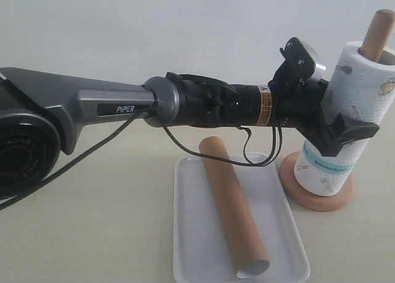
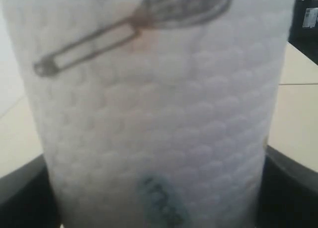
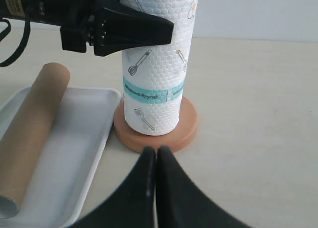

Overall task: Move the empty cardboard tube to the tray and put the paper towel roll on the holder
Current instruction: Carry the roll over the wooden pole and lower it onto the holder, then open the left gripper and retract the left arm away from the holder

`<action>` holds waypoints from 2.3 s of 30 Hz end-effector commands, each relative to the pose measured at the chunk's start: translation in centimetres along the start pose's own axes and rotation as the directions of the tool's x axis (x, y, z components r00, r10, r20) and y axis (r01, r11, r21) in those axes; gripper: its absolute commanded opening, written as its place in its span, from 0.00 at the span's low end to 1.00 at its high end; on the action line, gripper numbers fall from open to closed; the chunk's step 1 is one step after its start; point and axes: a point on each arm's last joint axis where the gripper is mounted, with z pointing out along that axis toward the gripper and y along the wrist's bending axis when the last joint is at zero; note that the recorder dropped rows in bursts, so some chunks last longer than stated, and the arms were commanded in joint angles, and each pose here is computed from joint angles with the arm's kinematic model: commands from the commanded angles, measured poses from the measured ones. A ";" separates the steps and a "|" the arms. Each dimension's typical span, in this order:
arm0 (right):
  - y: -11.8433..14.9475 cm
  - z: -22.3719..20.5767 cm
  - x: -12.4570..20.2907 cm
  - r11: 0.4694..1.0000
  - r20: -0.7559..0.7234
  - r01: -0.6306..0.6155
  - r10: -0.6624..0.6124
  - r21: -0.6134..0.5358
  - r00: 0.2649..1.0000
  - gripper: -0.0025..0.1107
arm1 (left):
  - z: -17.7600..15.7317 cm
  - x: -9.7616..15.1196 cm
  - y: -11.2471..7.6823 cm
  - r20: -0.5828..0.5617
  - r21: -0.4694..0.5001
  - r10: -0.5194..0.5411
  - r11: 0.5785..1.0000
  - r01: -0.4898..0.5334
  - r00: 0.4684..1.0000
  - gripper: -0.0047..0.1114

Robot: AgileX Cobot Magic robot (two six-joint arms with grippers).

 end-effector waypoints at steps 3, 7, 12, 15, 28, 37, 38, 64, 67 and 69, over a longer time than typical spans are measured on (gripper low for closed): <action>0.0 0.0 -0.1 1.000 0.010 -0.002 0.002 0.003 1.000 0.02 | 0.2 0.1 -0.1 0.033 -0.001 -0.053 0.999 0.053 0.998 0.28; 0.0 0.0 -0.1 1.000 0.010 -0.002 0.002 0.003 1.000 0.02 | 0.2 0.0 0.0 0.046 -0.010 -0.070 0.997 0.070 0.997 0.59; 0.0 0.0 -0.1 1.000 0.010 -0.002 0.002 0.003 1.000 0.02 | 0.2 -0.6 0.1 0.070 -0.018 -0.104 0.994 0.105 0.992 0.75; 0.0 0.0 -0.1 1.000 0.010 -0.002 0.002 0.003 1.000 0.02 | -0.1 -1.8 0.0 0.090 -0.015 -0.091 0.996 0.093 0.992 0.75; 0.0 0.0 -0.1 1.000 0.010 -0.002 0.002 0.003 1.000 0.02 | -2.9 -10.5 0.0 0.186 -0.093 0.005 0.996 0.013 0.982 0.75; 0.0 0.0 -0.1 1.000 0.010 -0.002 0.002 0.003 1.000 0.02 | -7.2 -19.6 -1.4 0.303 -0.156 0.053 0.988 -0.006 0.951 0.75; 0.0 0.0 -0.1 1.000 0.010 -0.002 0.002 0.003 1.000 0.02 | -7.6 -20.4 -1.6 0.308 -0.161 0.048 0.987 0.003 0.950 0.75; 0.0 0.0 -0.1 1.000 0.010 -0.002 0.002 0.003 1.000 0.02 | -14.8 -17.0 -10.1 -0.170 0.245 -0.270 0.920 0.306 0.948 0.08; 0.0 0.0 -0.1 1.000 0.010 -0.002 0.002 0.003 1.000 0.02 | -16.5 -16.4 -11.0 -0.173 0.177 -0.283 0.933 0.313 0.943 0.08; 0.0 0.0 -0.1 1.000 0.010 -0.002 0.002 0.003 1.000 0.02 | -17.7 -15.8 -12.1 -0.178 0.160 -0.266 0.942 0.294 0.947 0.08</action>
